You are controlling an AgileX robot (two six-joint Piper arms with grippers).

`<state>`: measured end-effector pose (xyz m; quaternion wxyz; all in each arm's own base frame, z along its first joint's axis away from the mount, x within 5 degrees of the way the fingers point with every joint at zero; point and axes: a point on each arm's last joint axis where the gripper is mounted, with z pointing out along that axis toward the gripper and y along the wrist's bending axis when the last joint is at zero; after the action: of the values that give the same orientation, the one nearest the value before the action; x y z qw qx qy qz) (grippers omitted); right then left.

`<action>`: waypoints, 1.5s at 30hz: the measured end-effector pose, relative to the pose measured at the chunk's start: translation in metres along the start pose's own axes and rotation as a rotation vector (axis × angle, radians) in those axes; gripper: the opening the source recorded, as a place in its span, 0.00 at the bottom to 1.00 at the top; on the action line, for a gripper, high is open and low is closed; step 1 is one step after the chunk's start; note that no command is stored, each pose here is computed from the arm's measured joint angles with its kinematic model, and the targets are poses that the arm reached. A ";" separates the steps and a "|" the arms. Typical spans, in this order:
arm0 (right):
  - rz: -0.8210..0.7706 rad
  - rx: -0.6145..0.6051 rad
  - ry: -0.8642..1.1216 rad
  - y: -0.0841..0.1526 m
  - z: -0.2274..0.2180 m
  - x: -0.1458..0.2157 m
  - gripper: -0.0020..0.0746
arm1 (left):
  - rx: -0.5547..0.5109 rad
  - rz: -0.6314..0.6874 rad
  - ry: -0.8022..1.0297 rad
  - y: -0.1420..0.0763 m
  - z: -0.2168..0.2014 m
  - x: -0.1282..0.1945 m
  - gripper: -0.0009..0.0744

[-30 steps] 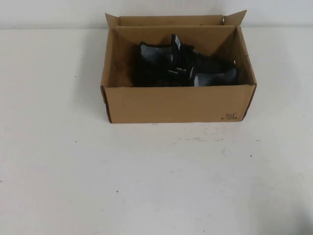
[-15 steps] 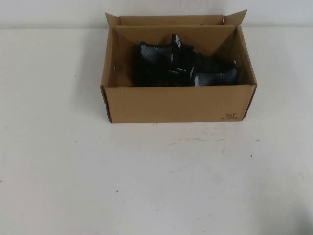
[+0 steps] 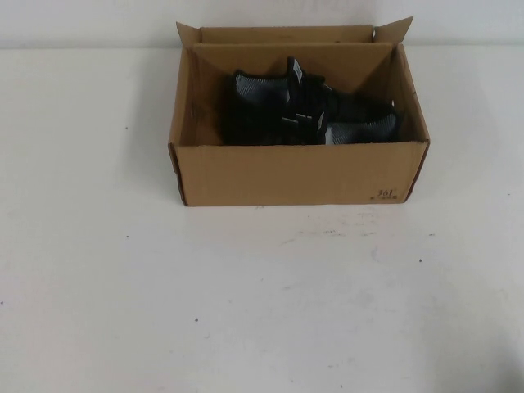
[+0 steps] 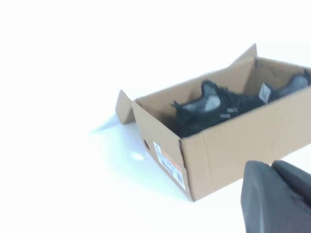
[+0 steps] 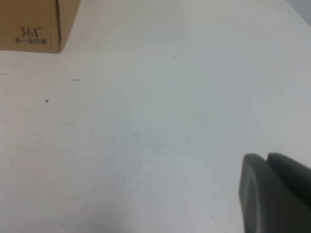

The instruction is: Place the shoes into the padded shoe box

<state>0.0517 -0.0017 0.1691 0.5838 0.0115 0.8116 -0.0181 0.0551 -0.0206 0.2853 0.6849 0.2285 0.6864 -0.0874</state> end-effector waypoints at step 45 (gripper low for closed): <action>0.000 0.000 0.000 0.000 0.000 0.000 0.02 | -0.370 -0.333 0.274 -0.008 -0.005 0.115 0.01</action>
<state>0.0517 -0.0017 0.1691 0.5838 0.0115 0.8116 -0.0181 0.0525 -0.0029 0.1712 0.5921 -0.0065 0.8049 -0.0400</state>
